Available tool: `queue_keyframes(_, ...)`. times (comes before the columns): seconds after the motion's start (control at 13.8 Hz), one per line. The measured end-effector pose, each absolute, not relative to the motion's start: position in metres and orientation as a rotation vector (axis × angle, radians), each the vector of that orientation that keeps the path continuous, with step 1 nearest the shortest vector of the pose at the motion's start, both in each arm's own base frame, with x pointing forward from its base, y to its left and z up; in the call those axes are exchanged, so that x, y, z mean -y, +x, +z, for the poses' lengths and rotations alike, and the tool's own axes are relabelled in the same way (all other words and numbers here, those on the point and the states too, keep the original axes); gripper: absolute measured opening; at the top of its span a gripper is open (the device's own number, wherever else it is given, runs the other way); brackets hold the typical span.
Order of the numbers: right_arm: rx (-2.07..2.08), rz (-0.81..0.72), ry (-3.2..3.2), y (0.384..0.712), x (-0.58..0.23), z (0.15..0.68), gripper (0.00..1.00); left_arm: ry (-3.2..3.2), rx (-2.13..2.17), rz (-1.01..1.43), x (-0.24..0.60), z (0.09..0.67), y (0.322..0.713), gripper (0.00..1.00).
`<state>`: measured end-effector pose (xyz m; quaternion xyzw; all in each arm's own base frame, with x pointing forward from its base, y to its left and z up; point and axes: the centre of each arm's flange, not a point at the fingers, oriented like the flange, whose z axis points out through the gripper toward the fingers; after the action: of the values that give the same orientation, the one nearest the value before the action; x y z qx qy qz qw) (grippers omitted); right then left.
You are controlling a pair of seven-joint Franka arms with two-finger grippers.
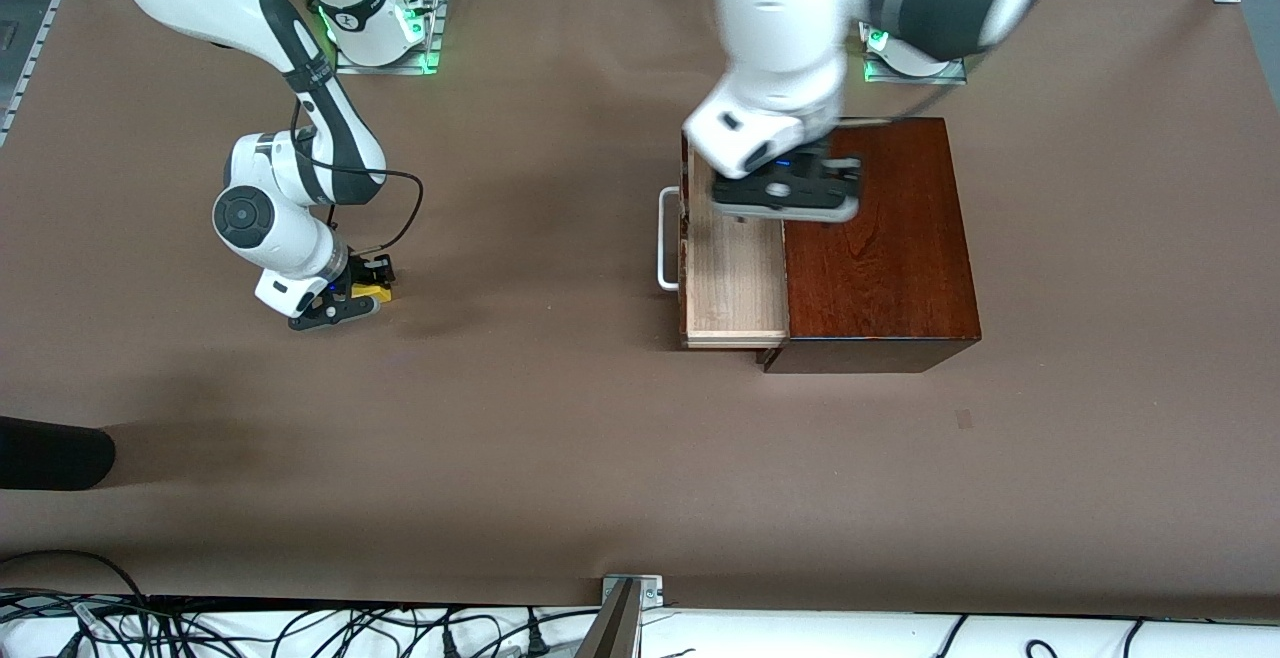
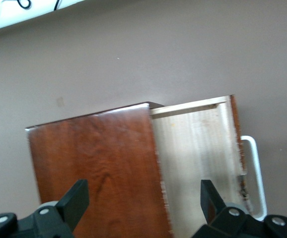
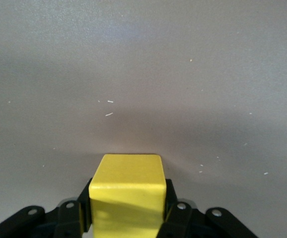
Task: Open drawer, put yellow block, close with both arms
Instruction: 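Grasp the yellow cube with the right gripper while the left gripper withdraws, then carry the yellow cube with the right gripper over the open drawer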
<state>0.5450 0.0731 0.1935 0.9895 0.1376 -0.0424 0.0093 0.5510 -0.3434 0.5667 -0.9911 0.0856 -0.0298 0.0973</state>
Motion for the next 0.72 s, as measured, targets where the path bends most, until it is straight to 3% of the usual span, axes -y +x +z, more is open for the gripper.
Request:
queue_keyframes(0.29,-0.443,-0.077,3.095,0.565,-0.080,0.228,0.56,-3.037,-0.216,-0.006,0.251,0.610,0.569,1.00)
queue_keyframes(0.51,-0.517,-0.147,3.098,0.593,-0.111,0.301,0.56,-3.083,-0.289,-0.010,0.179,0.638,0.576,1.00)
queue_keyframes(0.72,-0.674,-0.108,3.095,0.610,-0.175,0.382,0.56,-3.083,-0.309,0.008,0.093,0.641,0.581,1.00)
